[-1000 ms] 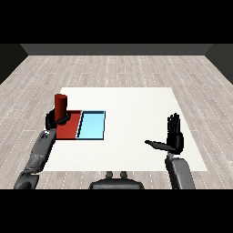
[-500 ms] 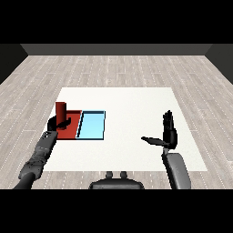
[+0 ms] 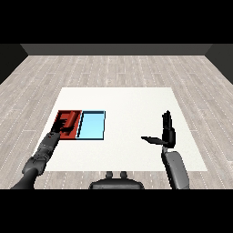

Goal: Pick the red can and put it in the red box

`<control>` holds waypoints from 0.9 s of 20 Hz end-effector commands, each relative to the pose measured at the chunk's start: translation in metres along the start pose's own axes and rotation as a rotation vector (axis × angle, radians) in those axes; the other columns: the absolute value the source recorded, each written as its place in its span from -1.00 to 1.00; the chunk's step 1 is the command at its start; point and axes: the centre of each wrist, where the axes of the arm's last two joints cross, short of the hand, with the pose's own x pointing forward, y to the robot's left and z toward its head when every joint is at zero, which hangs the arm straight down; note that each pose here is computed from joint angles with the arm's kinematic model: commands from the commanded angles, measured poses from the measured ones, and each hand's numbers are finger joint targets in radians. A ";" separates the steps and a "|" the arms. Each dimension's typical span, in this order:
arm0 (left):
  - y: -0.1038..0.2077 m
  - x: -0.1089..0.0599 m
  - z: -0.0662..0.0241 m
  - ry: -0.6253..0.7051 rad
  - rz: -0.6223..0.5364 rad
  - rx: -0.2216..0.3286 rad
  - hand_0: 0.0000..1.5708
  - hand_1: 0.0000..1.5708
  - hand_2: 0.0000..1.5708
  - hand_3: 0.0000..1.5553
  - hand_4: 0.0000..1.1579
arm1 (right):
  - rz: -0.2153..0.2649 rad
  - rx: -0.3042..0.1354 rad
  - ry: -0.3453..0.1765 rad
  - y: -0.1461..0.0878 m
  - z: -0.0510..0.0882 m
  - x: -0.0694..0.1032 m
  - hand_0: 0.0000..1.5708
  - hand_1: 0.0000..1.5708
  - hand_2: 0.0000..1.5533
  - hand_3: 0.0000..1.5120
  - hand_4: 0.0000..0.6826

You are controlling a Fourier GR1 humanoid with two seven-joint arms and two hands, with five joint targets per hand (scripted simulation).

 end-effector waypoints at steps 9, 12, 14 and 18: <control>0.027 0.016 -0.0074 -0.086 0.176 0.204 -1.00 -1.00 -1.00 -1.00 -1.00 | -0.064 0.003 -0.027 0.004 -0.003 0.013 -1.00 -1.00 -1.00 -1.00 -1.00; 0.045 0.047 -0.0122 -0.374 0.418 0.286 -1.00 -1.00 -1.00 -1.00 -1.00 | -0.073 -0.005 -0.020 -0.001 0.001 0.004 -1.00 -1.00 -1.00 -1.00 -1.00; 0.021 0.077 -0.0108 -0.537 0.547 0.262 -1.00 -1.00 -1.00 -1.00 -1.00 | -0.100 0.031 -0.040 0.004 -0.001 0.008 -1.00 -1.00 -1.00 -1.00 -1.00; -0.005 0.120 -0.0024 -0.796 0.840 0.105 -1.00 -1.00 -1.00 -1.00 -1.00 | -0.195 0.111 -0.031 0.017 0.004 0.006 -1.00 -1.00 -1.00 -1.00 -1.00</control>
